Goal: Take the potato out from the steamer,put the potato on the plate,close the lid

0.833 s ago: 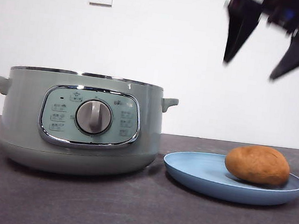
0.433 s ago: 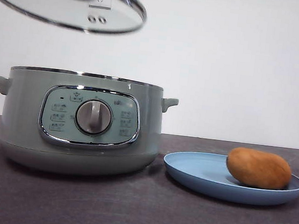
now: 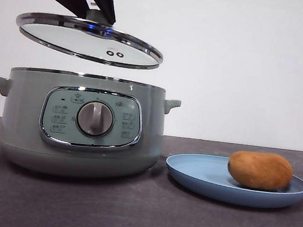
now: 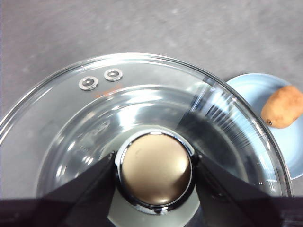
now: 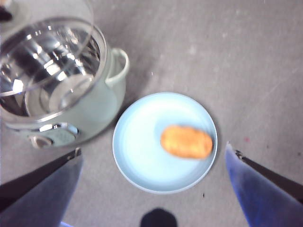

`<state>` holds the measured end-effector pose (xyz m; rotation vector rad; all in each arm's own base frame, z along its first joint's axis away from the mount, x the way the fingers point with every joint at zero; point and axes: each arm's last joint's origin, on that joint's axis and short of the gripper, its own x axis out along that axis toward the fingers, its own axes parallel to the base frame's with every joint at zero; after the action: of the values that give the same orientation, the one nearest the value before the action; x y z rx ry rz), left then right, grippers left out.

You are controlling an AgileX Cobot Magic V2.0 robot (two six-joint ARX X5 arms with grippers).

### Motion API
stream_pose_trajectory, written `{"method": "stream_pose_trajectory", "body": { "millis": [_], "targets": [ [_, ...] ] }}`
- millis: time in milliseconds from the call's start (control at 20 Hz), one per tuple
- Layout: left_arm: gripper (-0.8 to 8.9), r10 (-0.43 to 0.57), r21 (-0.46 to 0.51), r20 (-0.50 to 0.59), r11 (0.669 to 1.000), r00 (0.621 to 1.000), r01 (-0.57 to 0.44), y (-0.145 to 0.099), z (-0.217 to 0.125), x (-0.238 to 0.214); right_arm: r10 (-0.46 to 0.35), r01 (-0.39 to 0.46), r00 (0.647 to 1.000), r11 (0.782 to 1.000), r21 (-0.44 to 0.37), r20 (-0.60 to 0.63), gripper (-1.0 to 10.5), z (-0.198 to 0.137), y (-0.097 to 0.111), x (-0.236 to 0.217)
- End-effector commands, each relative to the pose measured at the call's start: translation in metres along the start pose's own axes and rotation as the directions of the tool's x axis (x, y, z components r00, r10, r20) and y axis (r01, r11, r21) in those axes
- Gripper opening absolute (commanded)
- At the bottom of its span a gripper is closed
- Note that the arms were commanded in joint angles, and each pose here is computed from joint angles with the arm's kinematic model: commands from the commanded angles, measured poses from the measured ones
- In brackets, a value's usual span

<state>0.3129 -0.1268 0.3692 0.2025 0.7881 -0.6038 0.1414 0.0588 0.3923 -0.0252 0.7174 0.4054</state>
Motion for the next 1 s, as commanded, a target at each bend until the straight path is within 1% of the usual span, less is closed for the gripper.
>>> {"method": "stream_pose_trajectory", "body": {
  "millis": [50,200,300,500,650,800,1000],
  "targets": [
    [-0.09,-0.003,0.018,0.027,1.0,1.0,0.003,-0.003,0.003,-0.005,-0.003,0.003,1.0,1.0,0.01,-0.003,5.0,-0.001,0.0,0.0],
    [-0.09,-0.007,0.018,0.014,1.0,1.0,0.007,-0.003,0.001,-0.002,-0.003,0.003,1.0,1.0,0.011,-0.003,5.0,-0.001,0.0,-0.001],
    [-0.09,-0.019,0.024,0.0,1.0,1.0,0.019,-0.007,-0.006,0.01,-0.003,0.003,1.0,1.0,0.011,-0.003,5.0,-0.001,0.0,-0.001],
    [-0.09,-0.046,0.029,-0.057,0.998,0.997,0.048,-0.014,-0.033,0.044,-0.003,0.003,1.0,1.0,0.011,-0.005,5.0,-0.001,0.0,-0.001],
    [-0.09,-0.054,0.017,-0.115,0.998,0.992,0.056,-0.015,-0.052,0.059,-0.004,0.004,1.0,1.0,0.011,-0.006,5.0,-0.001,0.0,-0.001],
    [-0.09,-0.059,0.007,-0.157,0.998,0.986,0.061,-0.015,-0.061,0.064,-0.003,0.003,1.0,1.0,0.011,-0.005,5.0,-0.001,0.0,-0.001],
    [-0.02,-0.06,0.005,-0.159,0.998,0.985,0.062,-0.015,-0.062,0.064,-0.003,0.003,1.0,1.0,0.011,-0.003,5.0,-0.001,0.0,-0.001]
  ]
}}
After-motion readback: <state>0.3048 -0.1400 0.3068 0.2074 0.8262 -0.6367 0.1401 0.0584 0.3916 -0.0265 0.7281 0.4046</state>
